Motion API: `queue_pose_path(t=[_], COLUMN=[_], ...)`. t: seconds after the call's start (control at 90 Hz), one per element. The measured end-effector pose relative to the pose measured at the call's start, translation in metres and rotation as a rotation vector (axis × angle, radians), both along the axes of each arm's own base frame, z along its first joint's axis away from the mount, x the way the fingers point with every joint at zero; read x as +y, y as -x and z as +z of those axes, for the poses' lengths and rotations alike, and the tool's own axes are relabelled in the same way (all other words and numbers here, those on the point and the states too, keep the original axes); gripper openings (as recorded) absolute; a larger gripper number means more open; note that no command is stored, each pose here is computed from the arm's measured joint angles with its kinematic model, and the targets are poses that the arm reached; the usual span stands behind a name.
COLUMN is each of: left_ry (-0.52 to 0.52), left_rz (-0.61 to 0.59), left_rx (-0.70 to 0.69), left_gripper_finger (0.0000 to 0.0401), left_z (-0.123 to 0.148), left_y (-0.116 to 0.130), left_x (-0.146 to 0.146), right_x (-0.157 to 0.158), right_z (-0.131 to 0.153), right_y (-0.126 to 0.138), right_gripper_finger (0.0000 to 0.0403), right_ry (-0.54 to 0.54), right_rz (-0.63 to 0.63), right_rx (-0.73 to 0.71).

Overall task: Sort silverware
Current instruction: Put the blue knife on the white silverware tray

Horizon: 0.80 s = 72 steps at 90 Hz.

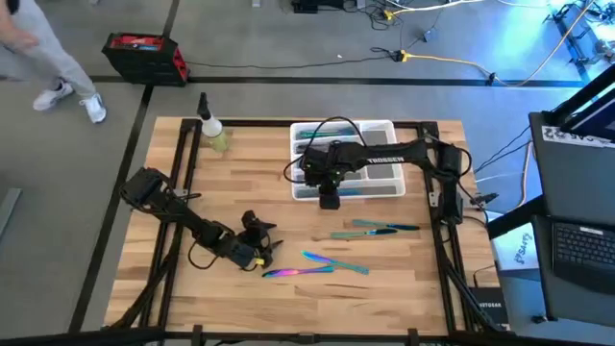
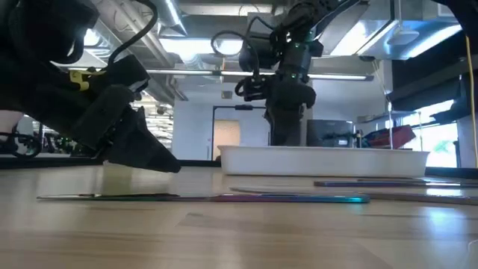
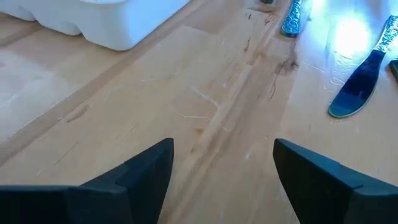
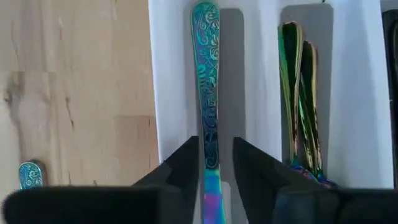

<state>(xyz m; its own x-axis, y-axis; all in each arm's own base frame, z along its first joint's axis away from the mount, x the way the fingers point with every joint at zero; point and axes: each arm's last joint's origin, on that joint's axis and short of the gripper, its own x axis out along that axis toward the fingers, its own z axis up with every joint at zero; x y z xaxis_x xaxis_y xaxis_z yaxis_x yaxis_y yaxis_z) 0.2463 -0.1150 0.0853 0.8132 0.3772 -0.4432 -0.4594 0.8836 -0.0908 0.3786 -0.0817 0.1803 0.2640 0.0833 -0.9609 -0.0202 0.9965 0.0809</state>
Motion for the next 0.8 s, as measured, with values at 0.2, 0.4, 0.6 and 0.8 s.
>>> queue_pose_path(t=[0.2, 0.4, 0.6, 0.8], left_ry=[0.0, -0.001, -0.003, -0.015], left_rz=[0.0, -0.001, -0.002, -0.009], left_rx=[-0.001, 0.001, 0.001, 0.008], left_gripper_finger=[0.0263, 0.0263, 0.0263, 0.0263], left_z=[0.0, 0.0, 0.0, 0.0], left_y=[0.0, 0.0, 0.0, 0.0], left_x=[0.0, 0.0, 0.0, 0.0], right_x=[0.001, 0.014, 0.052, 0.096], right_z=[0.007, 0.045, 0.065, 0.032], right_y=[0.001, 0.001, 0.012, 0.036], right_gripper_finger=[0.012, 0.0121, 0.0121, 0.0121], right_ry=[0.014, 0.105, 0.079, -0.047], right_rz=[-0.011, -0.02, 0.007, 0.095], right_rx=[-0.012, -0.109, -0.088, 0.055])
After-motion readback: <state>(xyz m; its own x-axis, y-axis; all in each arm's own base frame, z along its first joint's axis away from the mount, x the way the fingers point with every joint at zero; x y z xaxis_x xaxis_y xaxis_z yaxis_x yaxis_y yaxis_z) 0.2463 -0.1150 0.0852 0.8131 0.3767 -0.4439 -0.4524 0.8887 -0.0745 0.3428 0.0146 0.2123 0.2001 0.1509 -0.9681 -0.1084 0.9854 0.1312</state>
